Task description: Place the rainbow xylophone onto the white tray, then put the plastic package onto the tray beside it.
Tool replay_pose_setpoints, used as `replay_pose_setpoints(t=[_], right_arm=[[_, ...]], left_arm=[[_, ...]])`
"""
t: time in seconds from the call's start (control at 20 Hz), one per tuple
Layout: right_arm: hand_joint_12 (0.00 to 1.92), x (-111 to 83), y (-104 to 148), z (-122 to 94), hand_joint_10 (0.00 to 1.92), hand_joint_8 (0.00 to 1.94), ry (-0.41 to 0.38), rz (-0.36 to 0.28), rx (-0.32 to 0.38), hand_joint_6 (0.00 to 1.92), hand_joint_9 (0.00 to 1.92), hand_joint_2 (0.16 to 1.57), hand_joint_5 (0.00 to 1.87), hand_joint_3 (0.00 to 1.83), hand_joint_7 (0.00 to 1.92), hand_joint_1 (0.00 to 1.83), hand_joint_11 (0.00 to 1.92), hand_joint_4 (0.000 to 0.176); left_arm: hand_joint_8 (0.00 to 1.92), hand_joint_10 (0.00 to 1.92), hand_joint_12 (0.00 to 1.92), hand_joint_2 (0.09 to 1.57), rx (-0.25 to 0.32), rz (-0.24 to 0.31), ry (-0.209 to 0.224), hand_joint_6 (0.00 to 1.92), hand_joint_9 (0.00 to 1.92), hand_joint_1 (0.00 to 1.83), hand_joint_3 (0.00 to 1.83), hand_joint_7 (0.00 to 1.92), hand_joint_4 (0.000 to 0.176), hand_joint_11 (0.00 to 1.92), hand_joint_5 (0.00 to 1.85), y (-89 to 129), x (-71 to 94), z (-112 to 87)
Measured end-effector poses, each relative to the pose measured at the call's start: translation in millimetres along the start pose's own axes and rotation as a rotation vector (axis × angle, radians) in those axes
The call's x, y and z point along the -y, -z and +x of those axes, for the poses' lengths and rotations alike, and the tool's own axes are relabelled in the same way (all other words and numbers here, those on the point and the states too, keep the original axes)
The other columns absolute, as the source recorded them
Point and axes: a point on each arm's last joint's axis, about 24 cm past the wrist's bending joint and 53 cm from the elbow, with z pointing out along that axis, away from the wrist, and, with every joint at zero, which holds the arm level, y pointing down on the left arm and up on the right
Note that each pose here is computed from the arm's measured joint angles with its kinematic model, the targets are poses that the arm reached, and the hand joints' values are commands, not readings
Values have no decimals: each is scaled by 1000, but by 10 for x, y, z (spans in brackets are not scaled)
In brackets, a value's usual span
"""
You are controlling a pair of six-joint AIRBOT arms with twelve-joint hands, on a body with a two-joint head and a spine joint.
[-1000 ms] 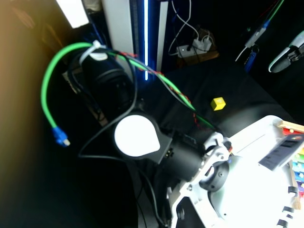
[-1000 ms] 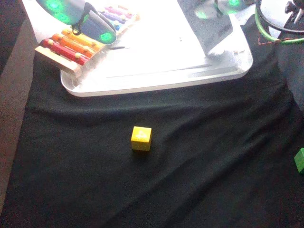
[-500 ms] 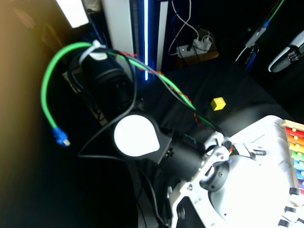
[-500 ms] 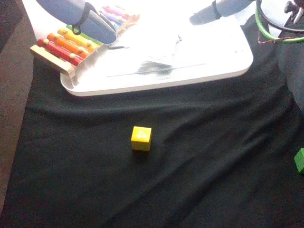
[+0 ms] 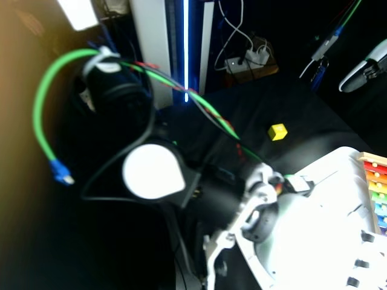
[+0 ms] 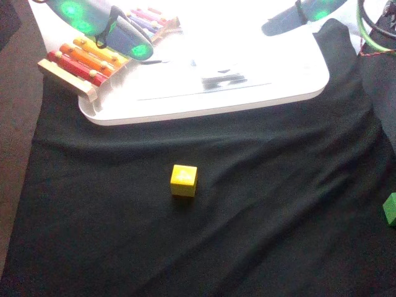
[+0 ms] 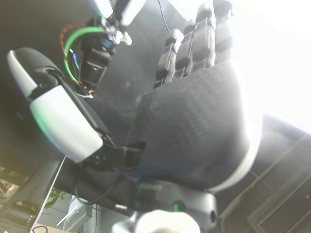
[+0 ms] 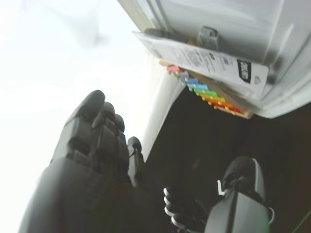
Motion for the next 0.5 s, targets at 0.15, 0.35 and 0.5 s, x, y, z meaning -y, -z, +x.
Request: replay_pose_setpoints(t=[0.15,0.35,0.5], right_arm=[[647,-127,68,34,2,2,-20,-52,-16,1,146,710,21,2,122,673,0,175],[444,-274,222,70,10,3,-19,-98,-36,0,152,698,0,0,121,567,0,176],[313,-361,348,16,2,1,-19,-129,-35,0,71,715,0,6,92,551,0,176]], left_arm=[[1,1,370,666,-3,-7,15,0,129,717,0,76,52,0,0,11,-34,39],[0,0,304,681,8,-25,41,0,84,712,5,50,107,0,0,32,-101,69],[0,0,257,644,33,-38,102,0,1,669,0,0,97,0,0,100,-181,117]])
